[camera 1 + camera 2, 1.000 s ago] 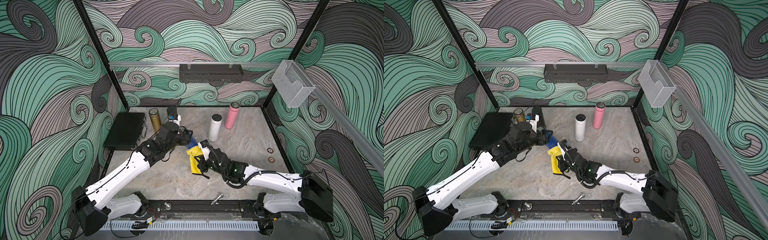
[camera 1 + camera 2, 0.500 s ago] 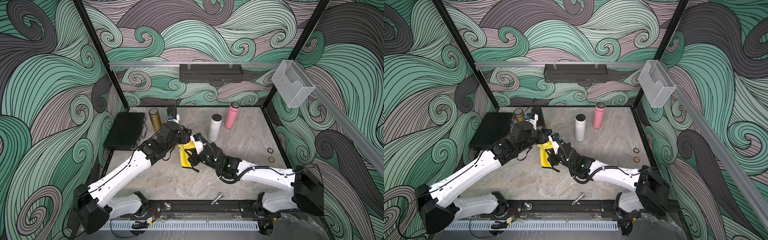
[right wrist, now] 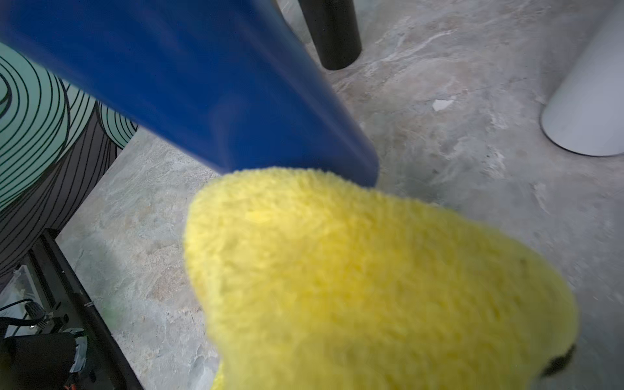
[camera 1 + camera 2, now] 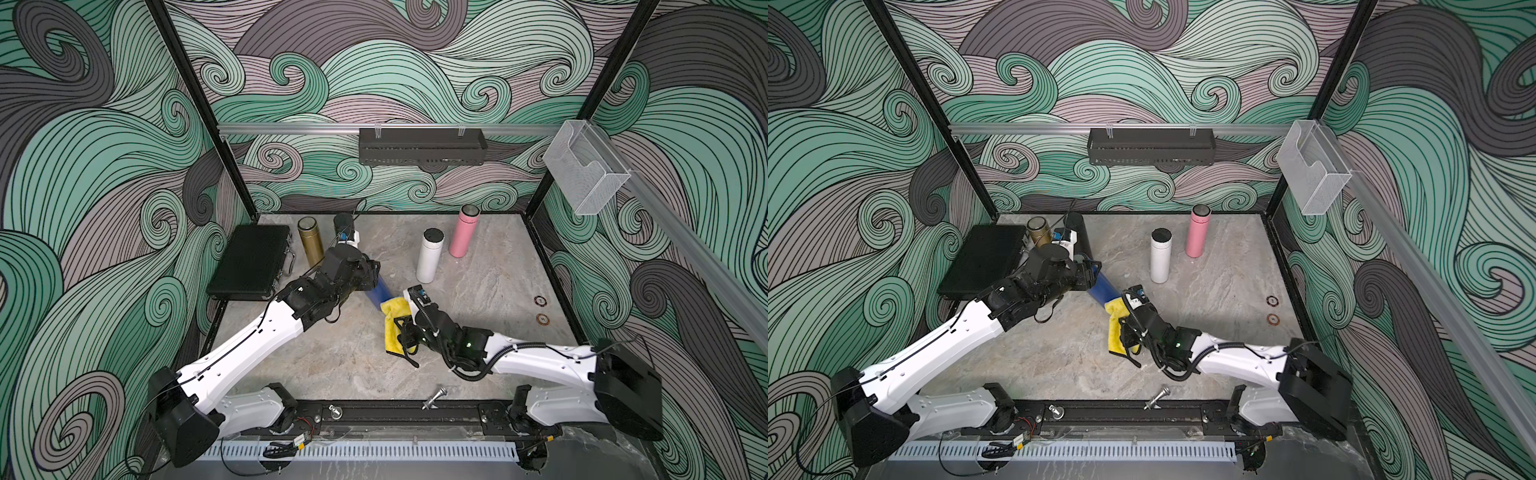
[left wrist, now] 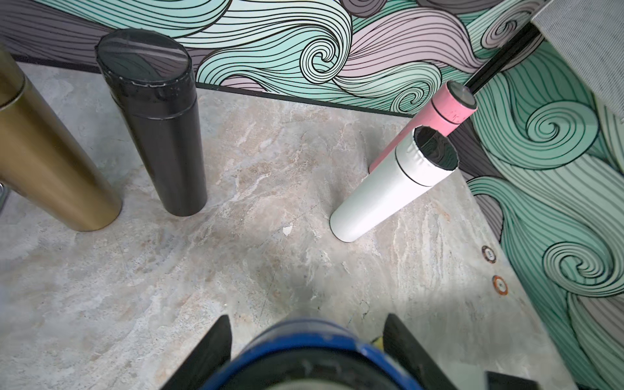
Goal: Wipe the surface of the thermos
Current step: Wipe the dirt from the surface of the thermos.
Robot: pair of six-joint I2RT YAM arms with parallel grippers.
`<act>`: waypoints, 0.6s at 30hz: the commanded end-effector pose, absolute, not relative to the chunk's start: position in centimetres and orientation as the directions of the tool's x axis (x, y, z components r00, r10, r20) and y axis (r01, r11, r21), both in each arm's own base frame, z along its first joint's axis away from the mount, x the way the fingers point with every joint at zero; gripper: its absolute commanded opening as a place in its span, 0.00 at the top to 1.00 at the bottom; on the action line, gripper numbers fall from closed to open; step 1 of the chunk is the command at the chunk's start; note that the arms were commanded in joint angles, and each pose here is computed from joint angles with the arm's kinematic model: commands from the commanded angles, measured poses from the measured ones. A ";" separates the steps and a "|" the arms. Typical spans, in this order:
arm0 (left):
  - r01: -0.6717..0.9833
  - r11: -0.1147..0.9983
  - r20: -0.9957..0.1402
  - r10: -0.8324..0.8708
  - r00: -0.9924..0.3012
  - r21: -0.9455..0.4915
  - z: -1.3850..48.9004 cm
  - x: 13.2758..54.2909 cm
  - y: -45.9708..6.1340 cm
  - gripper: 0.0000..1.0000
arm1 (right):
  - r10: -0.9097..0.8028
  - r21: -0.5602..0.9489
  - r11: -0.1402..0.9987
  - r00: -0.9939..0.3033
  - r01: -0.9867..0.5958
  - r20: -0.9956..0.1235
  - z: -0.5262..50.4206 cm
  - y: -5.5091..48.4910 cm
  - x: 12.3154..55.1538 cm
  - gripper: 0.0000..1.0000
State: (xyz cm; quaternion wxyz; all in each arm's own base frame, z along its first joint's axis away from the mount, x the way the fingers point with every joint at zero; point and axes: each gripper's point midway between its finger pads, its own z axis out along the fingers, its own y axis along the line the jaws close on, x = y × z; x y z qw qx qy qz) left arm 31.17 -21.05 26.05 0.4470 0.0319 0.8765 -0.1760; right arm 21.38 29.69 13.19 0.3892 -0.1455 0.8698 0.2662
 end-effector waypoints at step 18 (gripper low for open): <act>0.298 0.952 -0.857 0.094 -0.507 -0.072 21.1 32.2 -21.2 0.81 | 0.049 0.305 0.858 -0.524 -0.414 -0.850 24.3 24.6 24.3 1.00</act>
